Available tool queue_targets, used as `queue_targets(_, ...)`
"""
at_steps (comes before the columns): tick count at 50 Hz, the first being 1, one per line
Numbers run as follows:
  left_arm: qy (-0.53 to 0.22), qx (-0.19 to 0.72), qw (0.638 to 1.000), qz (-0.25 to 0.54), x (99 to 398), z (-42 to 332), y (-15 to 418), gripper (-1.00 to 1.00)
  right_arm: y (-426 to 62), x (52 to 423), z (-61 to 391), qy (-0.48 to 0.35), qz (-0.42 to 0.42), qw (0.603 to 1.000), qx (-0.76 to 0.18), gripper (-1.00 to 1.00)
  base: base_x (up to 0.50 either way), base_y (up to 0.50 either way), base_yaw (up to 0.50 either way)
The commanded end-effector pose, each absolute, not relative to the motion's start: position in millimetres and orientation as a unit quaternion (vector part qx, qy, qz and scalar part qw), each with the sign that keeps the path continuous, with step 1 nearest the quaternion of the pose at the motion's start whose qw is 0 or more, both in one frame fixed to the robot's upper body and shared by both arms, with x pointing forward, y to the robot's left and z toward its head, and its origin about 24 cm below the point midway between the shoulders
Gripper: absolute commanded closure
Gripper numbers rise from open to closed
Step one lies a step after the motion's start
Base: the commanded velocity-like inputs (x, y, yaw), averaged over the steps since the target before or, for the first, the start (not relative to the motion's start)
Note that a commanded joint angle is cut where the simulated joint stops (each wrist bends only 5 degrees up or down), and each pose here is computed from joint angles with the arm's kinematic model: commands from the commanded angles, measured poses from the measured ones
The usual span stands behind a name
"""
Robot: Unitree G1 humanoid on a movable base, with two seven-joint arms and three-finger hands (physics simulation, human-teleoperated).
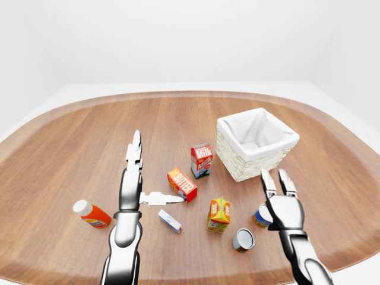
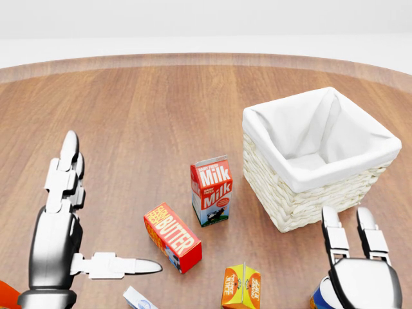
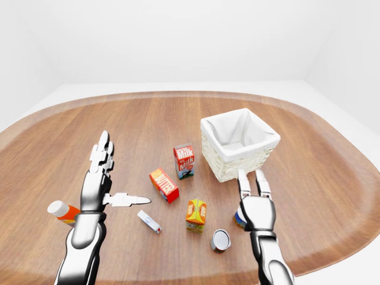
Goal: Pick up the alphabet soup and the tomato sauce, and put them in the basket.
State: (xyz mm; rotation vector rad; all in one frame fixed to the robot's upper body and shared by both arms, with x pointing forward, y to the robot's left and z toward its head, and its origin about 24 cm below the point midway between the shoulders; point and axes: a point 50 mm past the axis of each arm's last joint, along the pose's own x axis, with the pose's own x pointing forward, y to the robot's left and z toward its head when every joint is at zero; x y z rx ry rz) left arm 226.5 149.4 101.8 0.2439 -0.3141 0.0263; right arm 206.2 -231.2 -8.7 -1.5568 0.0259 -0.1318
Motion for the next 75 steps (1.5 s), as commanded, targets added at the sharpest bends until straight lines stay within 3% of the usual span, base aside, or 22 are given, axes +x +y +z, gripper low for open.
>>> queue_targets(1, -0.158, 0.123, 0.98, 0.019, 225, 103, 151, -1.0, -232, 205, -17, 0.011, -0.052, 0.703, -0.709, -1.0, 0.0, 0.0, 0.0)
queue_targets(75, -0.161, 0.125, 0.979, 0.017, 226, 104, 150, -1.0, -232, 207, -60, 0.059, 0.024, 0.689, -0.722, -1.0, 0.0, 0.0, 0.0)
